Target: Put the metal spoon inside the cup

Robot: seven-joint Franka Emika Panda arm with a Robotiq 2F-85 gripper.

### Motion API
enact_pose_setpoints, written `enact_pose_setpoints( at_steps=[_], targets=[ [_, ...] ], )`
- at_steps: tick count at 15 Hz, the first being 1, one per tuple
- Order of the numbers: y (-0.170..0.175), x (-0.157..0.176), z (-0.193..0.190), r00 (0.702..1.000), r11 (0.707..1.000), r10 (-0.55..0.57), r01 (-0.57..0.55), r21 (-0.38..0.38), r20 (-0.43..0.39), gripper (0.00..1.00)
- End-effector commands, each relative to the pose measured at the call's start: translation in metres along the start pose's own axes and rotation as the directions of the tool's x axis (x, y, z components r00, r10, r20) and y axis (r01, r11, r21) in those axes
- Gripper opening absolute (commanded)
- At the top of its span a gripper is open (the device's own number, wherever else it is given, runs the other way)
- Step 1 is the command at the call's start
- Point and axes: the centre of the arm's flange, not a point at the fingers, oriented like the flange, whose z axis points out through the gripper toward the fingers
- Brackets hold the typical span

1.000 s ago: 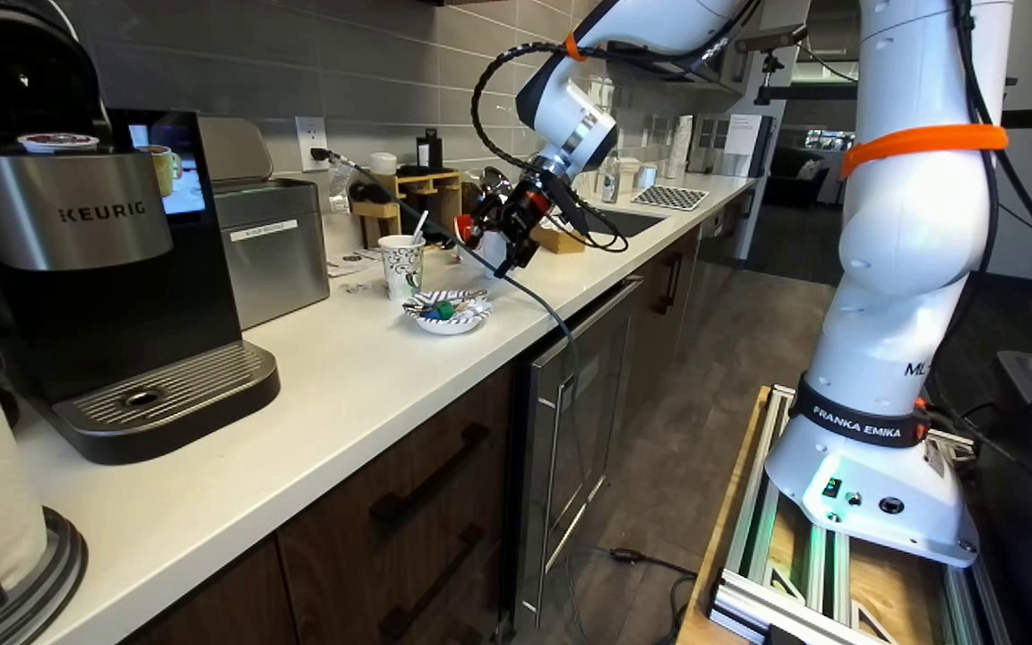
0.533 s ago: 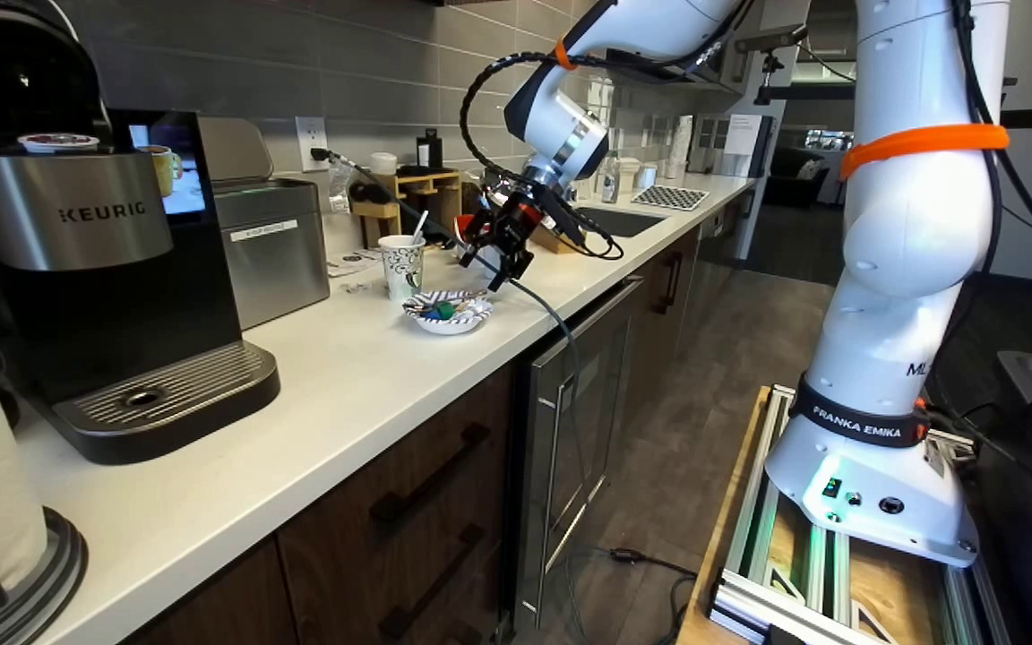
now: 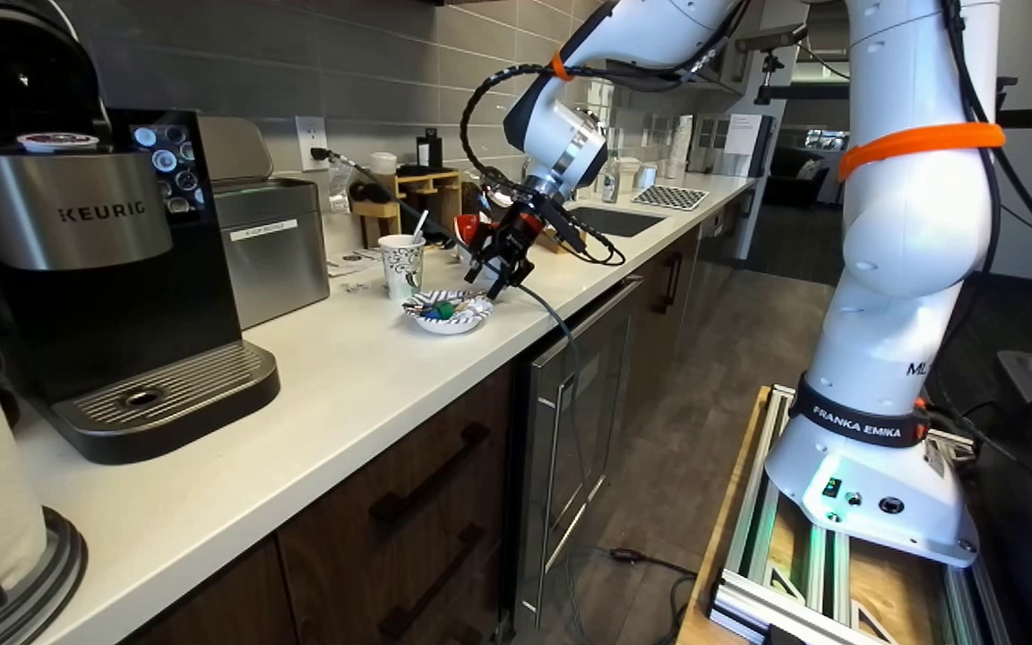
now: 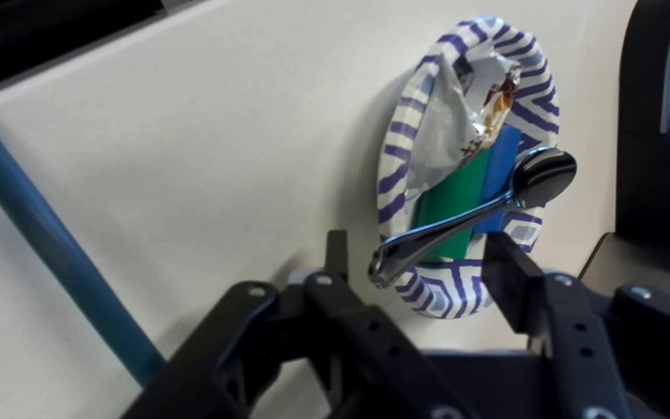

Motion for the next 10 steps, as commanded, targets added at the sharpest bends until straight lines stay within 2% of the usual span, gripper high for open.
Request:
enact_pose_setpoints(
  at_steps=[1,4,5,7,10],
  targets=[
    [0.007,0.005,0.007,1.0,1.0,0.027,-0.027,-0.008,0.002,0.31],
    [0.011,0.008,0.011,0.999,0.999,0.041,-0.041,-0.01,0.002,0.07],
    [0.012,0.008,0.011,0.999,0.999,0.045,-0.045,-0.011,0.002,0.02],
    [0.01,0.009,0.006,0.999,0.999,0.047,-0.047,-0.006,-0.011,0.05],
    [0.003,0.006,-0.005,0.999,1.0,0.024,-0.024,-0.005,-0.026,0.05]
  ],
)
